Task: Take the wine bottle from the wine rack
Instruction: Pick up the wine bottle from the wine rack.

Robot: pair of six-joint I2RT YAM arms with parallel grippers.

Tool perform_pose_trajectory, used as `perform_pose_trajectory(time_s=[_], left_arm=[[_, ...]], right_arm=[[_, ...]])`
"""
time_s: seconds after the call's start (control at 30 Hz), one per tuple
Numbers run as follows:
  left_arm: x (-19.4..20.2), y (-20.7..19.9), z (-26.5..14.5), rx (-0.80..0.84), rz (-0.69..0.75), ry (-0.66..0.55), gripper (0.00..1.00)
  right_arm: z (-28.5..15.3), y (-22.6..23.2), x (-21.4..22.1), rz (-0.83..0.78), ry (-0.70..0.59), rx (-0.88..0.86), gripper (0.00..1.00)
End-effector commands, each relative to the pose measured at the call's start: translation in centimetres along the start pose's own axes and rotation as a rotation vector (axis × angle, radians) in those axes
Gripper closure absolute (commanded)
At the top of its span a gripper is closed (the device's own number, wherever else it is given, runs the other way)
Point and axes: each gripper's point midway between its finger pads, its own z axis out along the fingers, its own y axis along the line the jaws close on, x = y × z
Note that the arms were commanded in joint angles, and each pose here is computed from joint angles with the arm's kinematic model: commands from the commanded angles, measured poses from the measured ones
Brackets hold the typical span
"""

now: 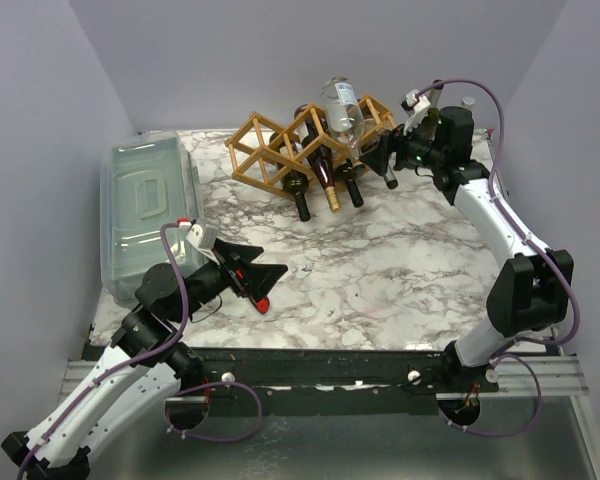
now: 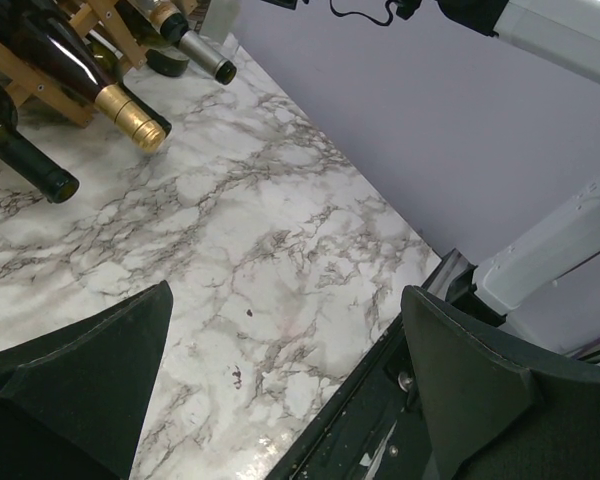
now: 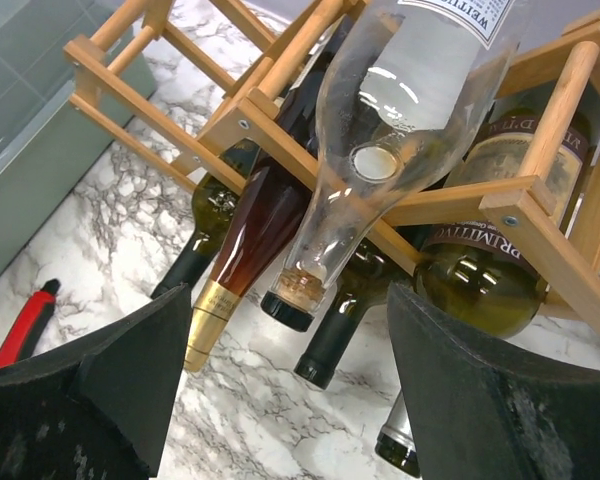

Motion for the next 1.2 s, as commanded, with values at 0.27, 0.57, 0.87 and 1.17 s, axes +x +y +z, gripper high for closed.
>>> perform_pose_trajectory(time_s=[0.27,0.57,0.87,1.17], left_arm=[[0.2,0.4,-0.2,-0.008,-0.018,-0.024,0.01],[0.3,0.5,-0.4,-0.008,-0.019,-0.027,0.01],[0.3,0.6,-0.6,-0.009,-0.019,-0.035,0.01],[0.4,0.7,-0.7,-0.013,-0.018,-0.040,0.01]], right_arm=[[2.3,-1.2,0.0,0.053,-0.020,0.110,0.17],[4.3,-1.5,1.4,0.157,0.013,0.227,0.17],[6.2,-2.2,2.8,0.220,0.064,0.324,0.23],[7.7,-2.1,3.6,0.231,0.086,0.351,0.34]])
